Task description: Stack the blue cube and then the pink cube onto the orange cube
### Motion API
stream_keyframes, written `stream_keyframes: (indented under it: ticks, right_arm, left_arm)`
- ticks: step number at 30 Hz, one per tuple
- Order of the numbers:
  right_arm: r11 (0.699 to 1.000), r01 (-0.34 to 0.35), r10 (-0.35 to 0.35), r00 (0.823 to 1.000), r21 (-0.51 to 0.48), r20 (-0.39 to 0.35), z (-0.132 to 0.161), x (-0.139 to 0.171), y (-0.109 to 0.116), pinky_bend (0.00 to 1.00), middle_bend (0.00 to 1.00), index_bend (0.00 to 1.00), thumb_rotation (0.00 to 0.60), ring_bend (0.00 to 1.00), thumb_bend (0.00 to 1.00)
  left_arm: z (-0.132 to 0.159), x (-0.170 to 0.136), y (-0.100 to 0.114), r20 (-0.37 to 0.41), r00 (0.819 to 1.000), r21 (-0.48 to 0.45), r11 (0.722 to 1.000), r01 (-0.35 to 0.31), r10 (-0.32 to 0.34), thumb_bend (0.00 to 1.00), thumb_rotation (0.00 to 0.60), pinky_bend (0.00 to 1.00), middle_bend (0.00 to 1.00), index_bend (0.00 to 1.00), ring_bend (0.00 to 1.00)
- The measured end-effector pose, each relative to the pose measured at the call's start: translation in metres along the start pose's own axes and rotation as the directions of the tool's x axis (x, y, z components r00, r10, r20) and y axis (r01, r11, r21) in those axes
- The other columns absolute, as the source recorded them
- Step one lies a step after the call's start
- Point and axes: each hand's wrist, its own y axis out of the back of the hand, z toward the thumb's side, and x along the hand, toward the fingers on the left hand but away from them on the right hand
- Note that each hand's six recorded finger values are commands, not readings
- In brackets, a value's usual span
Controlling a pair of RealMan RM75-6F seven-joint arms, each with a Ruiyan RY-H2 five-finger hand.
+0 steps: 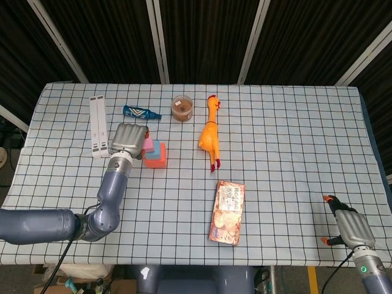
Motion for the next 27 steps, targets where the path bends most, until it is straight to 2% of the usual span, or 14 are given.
stream_keyframes:
  ticks: [20, 27]
  right_arm:
    - [1.000, -0.005, 0.005, 1.000, 0.004, 0.000, 0.0006, -0.0001, -0.0002, 0.24, 0.09, 0.11, 0.600, 0.19, 0.13]
    - [1.000, 0.001, -0.001, 1.000, 0.006, -0.003, 0.0019, -0.0002, 0.0018, 0.24, 0.09, 0.11, 0.600, 0.19, 0.13]
  left_arm:
    - [0.0025, -0.0011, 0.0004, 0.004, 1.000, 0.005, 1.000, 0.001, -0.001, 0.36, 0.600, 0.83, 0.90, 0.29, 0.73]
    - [-0.0016, -0.0074, 0.0093, 0.002, 1.000, 0.011, 1.000, -0.009, 0.009, 0.36, 0.600, 0.82, 0.89, 0.27, 0.72]
